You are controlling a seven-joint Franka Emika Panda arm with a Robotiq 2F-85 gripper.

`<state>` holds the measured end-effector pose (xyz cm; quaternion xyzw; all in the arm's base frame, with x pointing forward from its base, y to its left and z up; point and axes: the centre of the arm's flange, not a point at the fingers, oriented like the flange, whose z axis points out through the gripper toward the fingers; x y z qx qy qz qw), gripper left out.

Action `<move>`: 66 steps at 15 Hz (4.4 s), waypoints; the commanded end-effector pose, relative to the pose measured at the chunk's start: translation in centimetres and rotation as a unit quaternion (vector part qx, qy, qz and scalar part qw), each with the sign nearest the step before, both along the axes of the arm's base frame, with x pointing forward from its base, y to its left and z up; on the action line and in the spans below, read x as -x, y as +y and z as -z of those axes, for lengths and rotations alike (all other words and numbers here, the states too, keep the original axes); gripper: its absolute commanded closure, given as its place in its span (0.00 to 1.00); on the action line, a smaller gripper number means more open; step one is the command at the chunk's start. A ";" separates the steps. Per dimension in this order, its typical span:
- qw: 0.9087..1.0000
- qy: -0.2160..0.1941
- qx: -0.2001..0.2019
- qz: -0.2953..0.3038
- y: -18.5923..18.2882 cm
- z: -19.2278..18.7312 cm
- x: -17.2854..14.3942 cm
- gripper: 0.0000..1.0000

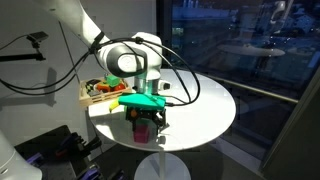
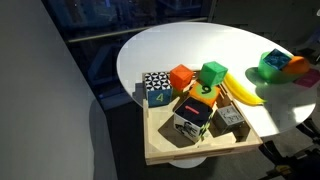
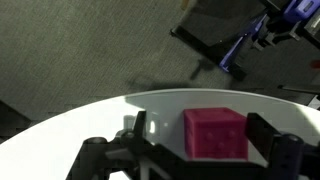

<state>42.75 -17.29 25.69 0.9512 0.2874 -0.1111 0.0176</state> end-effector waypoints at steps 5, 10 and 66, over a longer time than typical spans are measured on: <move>1.000 -0.012 -0.016 -0.012 1.8 -0.1 1.5 0.00; 0.999 -0.015 -0.032 -0.011 2.4 0.7 2.0 0.00; 0.993 -0.108 -0.024 0.049 7.1 -5.2 -0.1 0.69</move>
